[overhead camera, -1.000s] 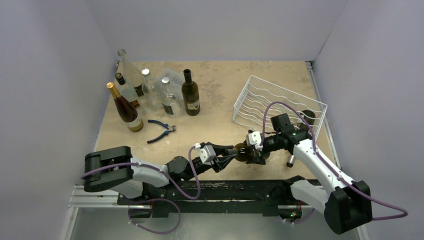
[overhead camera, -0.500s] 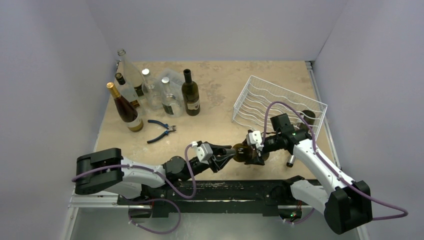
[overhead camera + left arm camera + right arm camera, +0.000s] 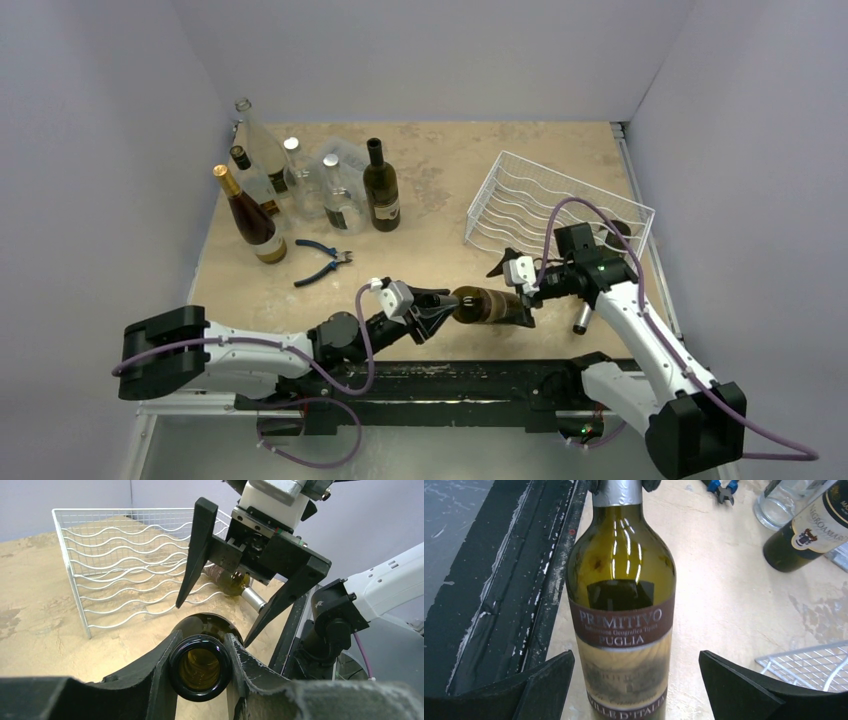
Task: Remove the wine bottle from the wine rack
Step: Pick up the wine bottle from the wine rack.
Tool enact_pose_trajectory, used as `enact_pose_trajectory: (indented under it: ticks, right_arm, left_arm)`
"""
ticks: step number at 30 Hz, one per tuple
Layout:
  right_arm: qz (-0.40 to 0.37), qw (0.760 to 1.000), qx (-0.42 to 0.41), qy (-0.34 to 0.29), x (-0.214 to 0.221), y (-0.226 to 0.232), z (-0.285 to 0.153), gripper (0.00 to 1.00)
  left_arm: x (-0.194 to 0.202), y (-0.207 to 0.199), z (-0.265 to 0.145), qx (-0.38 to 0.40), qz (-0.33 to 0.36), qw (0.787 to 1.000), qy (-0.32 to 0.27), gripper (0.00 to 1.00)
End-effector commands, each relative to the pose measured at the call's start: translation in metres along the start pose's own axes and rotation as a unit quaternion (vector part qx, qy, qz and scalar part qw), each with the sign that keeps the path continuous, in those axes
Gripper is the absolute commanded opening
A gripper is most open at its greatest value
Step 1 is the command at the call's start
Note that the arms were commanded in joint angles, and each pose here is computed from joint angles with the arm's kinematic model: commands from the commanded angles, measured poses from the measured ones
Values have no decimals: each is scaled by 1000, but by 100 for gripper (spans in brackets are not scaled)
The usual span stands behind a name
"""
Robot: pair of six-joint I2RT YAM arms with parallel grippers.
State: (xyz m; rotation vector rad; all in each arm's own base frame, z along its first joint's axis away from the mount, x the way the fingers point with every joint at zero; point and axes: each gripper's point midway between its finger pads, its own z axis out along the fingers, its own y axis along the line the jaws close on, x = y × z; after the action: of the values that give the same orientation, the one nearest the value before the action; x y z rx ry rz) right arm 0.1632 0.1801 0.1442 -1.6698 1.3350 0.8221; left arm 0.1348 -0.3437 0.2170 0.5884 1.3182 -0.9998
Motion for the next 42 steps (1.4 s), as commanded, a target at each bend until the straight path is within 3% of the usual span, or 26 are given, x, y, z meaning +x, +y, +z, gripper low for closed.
enact_pose_trajectory:
  ticks: [1, 7, 14, 24, 42]
  right_arm:
    - [-20, 1000, 8, -18, -17, -3, -10, 99]
    - [-12, 999, 51, -3, -19, -14, -27, 99]
    - [4, 994, 106, 15, -18, -26, -41, 99]
    - [6, 993, 119, 25, -12, -28, -43, 99]
    - [8, 992, 123, 32, -5, -29, -42, 99]
  left_arm:
    - [-42, 2, -3, -8, -20, 998, -63, 0]
    - [-58, 19, -18, -51, -2, 998, -47, 0]
    - [-72, 55, -49, -143, 14, 989, 19, 0]
    - [-83, 104, -82, -224, 1, 972, 73, 0]
    - [-125, 161, -71, -301, 15, 947, 112, 0]
